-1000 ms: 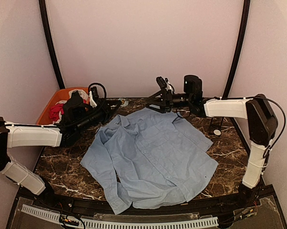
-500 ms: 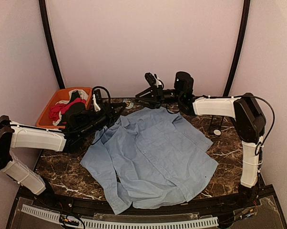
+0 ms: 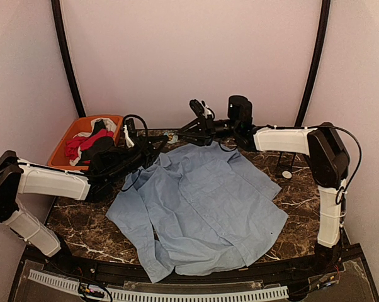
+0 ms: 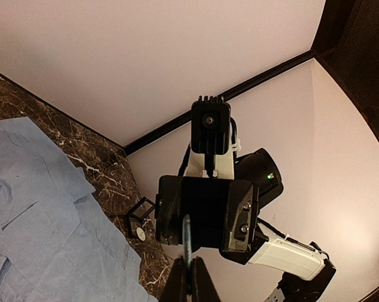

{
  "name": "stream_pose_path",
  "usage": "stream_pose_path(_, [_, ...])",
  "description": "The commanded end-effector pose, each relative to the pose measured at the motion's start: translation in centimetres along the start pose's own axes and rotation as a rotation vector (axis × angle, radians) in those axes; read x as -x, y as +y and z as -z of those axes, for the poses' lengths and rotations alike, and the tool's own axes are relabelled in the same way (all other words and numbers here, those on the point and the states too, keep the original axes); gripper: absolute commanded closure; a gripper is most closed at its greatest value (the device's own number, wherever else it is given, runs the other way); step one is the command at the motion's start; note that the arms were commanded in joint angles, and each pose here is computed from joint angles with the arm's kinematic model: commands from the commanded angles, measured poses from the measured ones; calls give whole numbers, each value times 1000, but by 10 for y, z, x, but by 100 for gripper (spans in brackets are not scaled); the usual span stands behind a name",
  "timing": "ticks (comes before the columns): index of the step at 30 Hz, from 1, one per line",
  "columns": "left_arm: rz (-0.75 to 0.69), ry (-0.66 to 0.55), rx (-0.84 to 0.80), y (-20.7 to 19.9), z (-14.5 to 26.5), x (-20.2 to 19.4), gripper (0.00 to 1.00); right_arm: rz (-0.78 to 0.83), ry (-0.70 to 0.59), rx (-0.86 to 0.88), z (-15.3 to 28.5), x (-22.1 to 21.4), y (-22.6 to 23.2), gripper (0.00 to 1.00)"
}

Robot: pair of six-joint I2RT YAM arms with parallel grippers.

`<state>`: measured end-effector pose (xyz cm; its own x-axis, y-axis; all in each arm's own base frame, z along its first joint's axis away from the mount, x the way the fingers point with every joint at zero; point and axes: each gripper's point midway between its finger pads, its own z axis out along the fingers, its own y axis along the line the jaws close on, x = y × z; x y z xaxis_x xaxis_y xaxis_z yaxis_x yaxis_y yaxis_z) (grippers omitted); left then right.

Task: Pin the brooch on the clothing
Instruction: Pass from the left arm to the right

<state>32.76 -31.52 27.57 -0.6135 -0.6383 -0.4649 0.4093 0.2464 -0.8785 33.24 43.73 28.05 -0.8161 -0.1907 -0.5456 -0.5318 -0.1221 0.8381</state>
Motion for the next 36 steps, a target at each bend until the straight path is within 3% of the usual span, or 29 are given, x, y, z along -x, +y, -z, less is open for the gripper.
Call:
stream_pose_path(1, [-31, -10, -33, -11, 4, 2, 99, 30, 17, 9, -5, -2, 2, 61])
stream_pose_path(18, [-11, 3, -27, -3, 1, -6, 99, 26, 74, 60, -16, -8, 9, 84])
stream_pose_path(32, [-21, -19, -26, -2, 4, -3, 99, 4, 89, 51, -16, -16, 2, 84])
stream_pose_path(36, [-23, -16, -26, -2, 3, -4, 99, 3, 91, 58, -16, -18, 3, 92])
